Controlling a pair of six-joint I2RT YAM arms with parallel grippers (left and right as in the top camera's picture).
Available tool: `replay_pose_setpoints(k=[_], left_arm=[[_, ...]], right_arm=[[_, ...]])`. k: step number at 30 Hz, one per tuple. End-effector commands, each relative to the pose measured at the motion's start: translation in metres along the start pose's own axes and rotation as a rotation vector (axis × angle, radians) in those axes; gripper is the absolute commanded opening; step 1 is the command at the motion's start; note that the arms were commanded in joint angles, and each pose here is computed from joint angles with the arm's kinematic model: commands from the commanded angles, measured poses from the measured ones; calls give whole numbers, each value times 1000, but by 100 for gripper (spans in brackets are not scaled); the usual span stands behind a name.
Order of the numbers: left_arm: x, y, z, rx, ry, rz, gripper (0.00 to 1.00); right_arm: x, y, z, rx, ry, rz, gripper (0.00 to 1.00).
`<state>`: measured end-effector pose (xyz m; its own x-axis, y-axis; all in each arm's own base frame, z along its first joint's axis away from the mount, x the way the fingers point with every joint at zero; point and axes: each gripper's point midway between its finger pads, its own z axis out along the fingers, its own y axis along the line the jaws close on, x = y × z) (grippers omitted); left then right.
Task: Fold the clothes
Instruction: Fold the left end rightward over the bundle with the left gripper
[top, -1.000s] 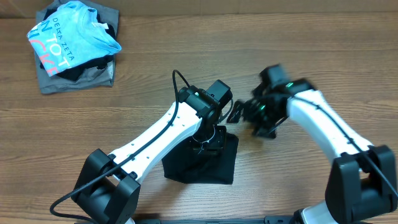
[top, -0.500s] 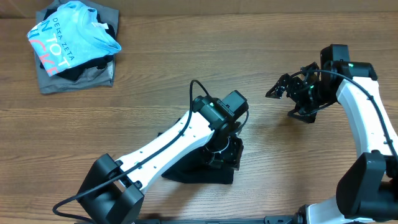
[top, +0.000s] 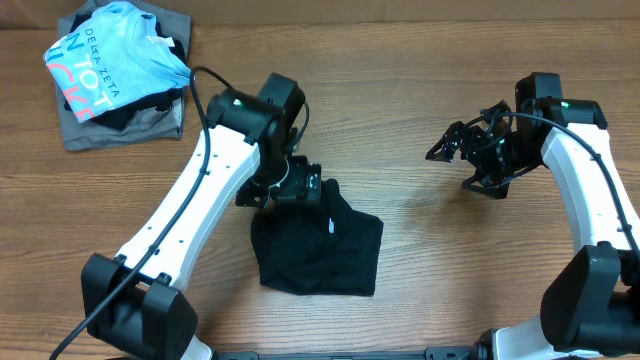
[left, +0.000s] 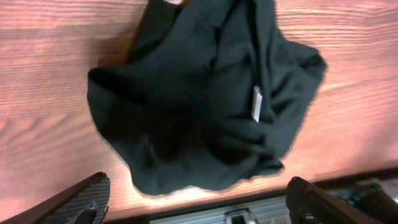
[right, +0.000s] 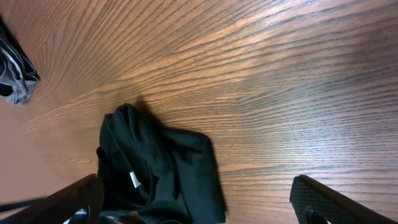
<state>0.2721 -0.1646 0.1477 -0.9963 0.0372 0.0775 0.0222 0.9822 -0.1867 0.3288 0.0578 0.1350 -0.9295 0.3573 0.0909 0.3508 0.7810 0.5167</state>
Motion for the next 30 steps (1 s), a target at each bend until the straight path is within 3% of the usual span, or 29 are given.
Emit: replay_pose_setpoints(k=[1, 3, 8, 13, 14, 18, 27, 30], left_arm=[[7, 4, 22, 1, 31, 81, 94], [7, 4, 33, 15, 35, 83, 98], [17, 5, 54, 46, 76, 124, 95], [26, -21, 55, 171, 102, 230, 79], [28, -26, 55, 187, 105, 243, 68], [39, -36, 58, 183, 130, 261, 4], [86, -65, 61, 185, 251, 323, 5], [109, -66, 62, 145, 319, 334, 23]], right_arm=[[-6, 8, -7, -21, -25, -33, 100], [-6, 8, -7, -21, -25, -32, 100], [-6, 8, -7, -21, -25, -33, 100], [-8, 9, -7, -24, -33, -37, 100], [-8, 9, -7, -24, -33, -37, 100], [-7, 9, -7, -22, -30, -35, 100], [-10, 10, -7, -25, -40, -41, 100], [-11, 10, -7, -26, -42, -43, 100]])
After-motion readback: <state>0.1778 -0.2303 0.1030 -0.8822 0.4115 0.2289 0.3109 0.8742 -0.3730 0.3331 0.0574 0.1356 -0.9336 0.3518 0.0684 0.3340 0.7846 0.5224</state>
